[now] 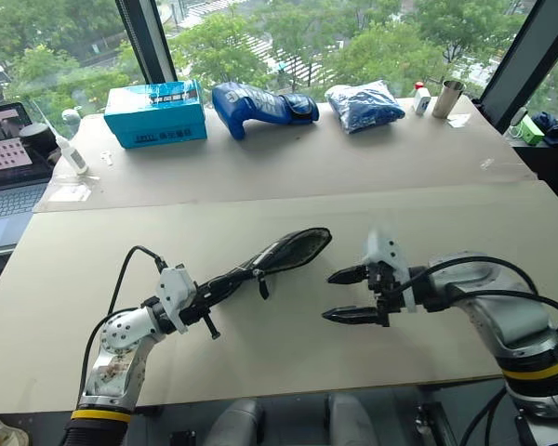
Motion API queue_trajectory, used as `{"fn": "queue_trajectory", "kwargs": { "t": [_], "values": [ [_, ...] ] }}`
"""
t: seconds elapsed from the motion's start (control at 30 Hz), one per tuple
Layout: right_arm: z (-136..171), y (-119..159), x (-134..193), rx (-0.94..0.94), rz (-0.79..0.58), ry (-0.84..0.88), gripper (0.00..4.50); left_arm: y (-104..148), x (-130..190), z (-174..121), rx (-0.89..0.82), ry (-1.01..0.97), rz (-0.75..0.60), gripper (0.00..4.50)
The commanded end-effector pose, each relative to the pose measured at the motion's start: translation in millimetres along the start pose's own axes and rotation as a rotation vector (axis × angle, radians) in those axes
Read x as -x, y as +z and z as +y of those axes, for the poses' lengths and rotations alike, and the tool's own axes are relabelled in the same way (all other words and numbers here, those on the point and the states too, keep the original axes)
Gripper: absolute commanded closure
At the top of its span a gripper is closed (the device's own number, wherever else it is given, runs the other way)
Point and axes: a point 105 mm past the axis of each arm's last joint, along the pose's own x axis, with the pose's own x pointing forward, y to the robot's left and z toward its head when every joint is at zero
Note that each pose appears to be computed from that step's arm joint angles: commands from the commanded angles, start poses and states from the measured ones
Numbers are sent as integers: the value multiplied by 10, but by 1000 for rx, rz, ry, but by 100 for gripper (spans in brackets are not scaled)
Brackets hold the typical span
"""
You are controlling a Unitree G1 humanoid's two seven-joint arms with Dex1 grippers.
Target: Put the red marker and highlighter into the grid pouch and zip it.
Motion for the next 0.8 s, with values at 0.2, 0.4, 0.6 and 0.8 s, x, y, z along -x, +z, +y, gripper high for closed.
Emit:
{"fn": "queue_trajectory", "kwargs": {
  "t": [0.2, 0.4, 0.6, 0.8],
  "values": [
    [-195, 335, -574, -98, -41, -88, 51, 81, -10, 14, -18, 7, -29, 450],
    [-136, 572, -642, -116, -96, -51, 51, 71, -5, -12, -21, 6, -25, 450],
    [3, 618, -603, -99, -101, 15, 182, 69, 10, -19, -23, 10, -22, 450],
    [63, 690, -596, -101, -136, 46, 392, 78, 12, 7, -26, 15, -23, 450]
  ]
}}
